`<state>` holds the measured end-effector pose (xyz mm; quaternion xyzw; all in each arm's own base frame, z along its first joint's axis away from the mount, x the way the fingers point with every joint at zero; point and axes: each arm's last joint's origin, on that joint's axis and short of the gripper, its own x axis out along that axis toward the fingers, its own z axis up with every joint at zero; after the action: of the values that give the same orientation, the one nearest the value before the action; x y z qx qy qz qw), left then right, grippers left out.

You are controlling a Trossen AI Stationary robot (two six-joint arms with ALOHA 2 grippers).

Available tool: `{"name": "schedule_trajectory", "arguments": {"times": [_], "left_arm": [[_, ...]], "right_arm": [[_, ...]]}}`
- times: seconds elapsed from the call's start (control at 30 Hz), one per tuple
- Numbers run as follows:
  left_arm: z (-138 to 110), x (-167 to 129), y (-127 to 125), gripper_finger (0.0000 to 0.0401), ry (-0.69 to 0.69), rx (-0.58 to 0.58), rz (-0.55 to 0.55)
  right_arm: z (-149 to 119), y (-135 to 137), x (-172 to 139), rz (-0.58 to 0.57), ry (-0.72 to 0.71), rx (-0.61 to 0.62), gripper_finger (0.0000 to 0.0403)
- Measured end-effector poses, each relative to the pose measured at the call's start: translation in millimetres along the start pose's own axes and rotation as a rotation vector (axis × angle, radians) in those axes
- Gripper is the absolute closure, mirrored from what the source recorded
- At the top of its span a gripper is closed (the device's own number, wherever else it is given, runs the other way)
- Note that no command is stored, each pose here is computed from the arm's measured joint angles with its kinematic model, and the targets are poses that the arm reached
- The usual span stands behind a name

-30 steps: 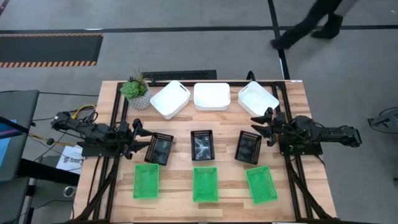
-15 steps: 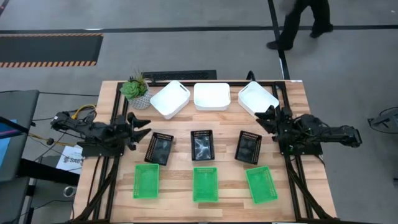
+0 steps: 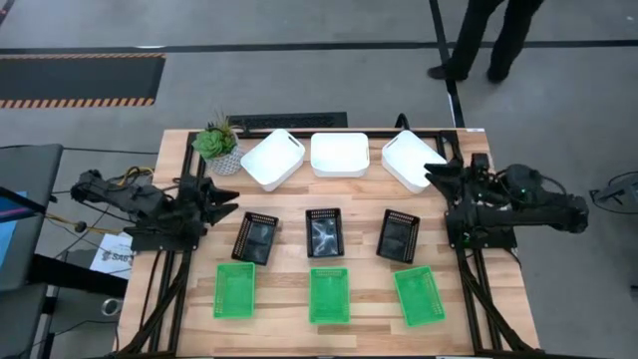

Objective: Stack baskets by color
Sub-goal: Stack the right white bin on the middle white bin

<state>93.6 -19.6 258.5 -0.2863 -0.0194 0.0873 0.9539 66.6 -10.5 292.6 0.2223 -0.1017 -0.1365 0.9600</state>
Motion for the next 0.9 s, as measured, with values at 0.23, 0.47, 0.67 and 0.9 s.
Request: {"name": "schedule_trajectory", "arguments": {"times": [0.23,0.47,0.67,0.9], "left_arm": [[4.9,26.0,-21.2,0.0177,0.197,0.011,0.190],[-6.8,51.7,-25.4,0.0177,0.272,0.008,0.401],[-15.2,60.5,-22.5,0.0177,0.318,-0.017,0.442],[-9.1,55.2,-23.1,0.0177,0.293,-0.040,0.418]], "right_arm": [[-7.6,0.5,15.8,-0.356,0.482,0.126,0.0202],[-36.5,-10.9,23.3,-0.827,0.819,0.246,0.0202],[-56.0,-12.2,29.0,-1.055,0.981,0.289,0.0202],[-61.5,-15.4,63.2,-0.926,0.900,0.165,0.0202]]}}
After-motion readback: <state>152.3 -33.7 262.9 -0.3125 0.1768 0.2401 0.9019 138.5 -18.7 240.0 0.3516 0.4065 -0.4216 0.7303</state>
